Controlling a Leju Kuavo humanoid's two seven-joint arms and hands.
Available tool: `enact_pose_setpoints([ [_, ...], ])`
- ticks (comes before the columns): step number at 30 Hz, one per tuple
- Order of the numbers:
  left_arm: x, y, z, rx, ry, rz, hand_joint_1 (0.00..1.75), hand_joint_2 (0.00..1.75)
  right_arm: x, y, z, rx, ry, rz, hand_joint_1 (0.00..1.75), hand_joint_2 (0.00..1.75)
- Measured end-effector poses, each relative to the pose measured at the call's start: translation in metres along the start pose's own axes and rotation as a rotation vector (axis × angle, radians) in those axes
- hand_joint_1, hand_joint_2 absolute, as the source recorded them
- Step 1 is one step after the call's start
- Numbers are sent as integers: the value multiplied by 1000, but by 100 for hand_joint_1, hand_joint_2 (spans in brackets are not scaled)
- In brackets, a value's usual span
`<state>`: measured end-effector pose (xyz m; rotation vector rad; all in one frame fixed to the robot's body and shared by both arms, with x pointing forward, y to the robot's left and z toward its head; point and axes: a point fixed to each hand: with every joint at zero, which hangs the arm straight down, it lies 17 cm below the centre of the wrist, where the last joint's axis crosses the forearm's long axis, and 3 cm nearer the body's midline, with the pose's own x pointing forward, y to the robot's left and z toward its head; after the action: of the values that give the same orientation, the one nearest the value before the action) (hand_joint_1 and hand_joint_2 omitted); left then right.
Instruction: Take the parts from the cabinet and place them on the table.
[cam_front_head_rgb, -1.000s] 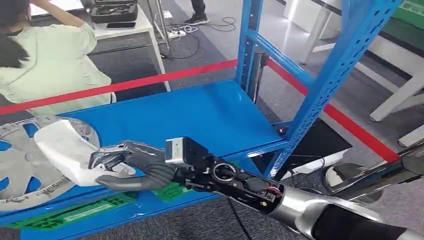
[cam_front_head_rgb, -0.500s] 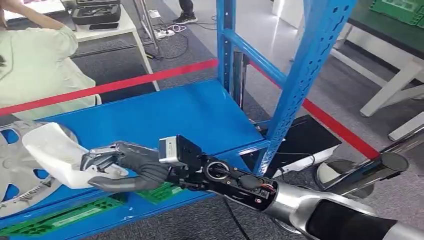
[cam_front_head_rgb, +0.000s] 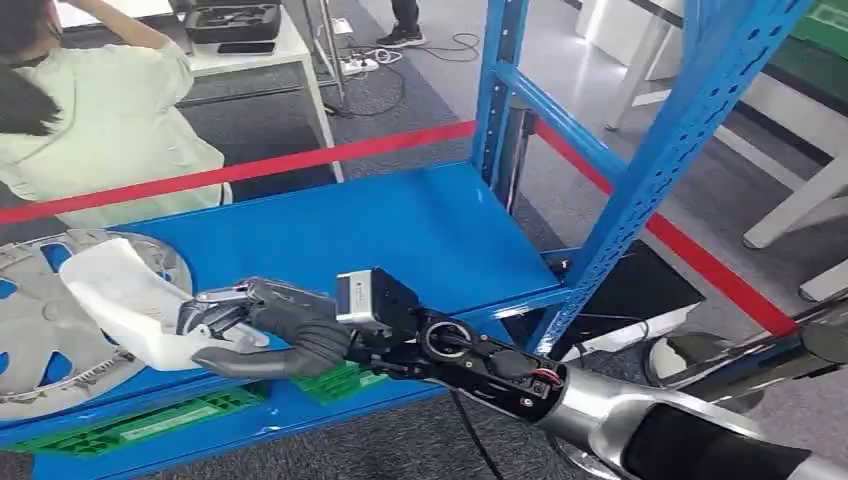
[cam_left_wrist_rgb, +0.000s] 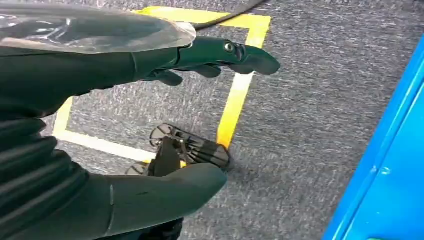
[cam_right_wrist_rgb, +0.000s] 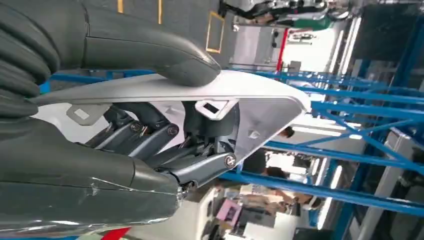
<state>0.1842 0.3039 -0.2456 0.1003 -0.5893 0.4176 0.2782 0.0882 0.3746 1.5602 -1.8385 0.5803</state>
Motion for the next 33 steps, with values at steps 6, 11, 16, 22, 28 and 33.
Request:
enact_pose_setpoints([
  [6,1,0,0,1,0,7,0,175,2,2,0,13,-5,-14,175,175],
  [11,-1,0,0,2,1,10,0,175,2,4,1,25,-5,-25,175,175],
  [16,0,2,0,5,0,6,0,175,3,5,0,29,-17,-37,175,175],
  [22,4,5,-2,14,-10,-1,0,175,5,9,1,51,-36,-50,175,175],
  [28,8,7,-3,14,-19,-5,0,175,1,7,5,43,-31,-55,175,175],
  [33,12,4,-4,11,-25,-3,0,175,1,8,5,46,-32,-56,175,175],
])
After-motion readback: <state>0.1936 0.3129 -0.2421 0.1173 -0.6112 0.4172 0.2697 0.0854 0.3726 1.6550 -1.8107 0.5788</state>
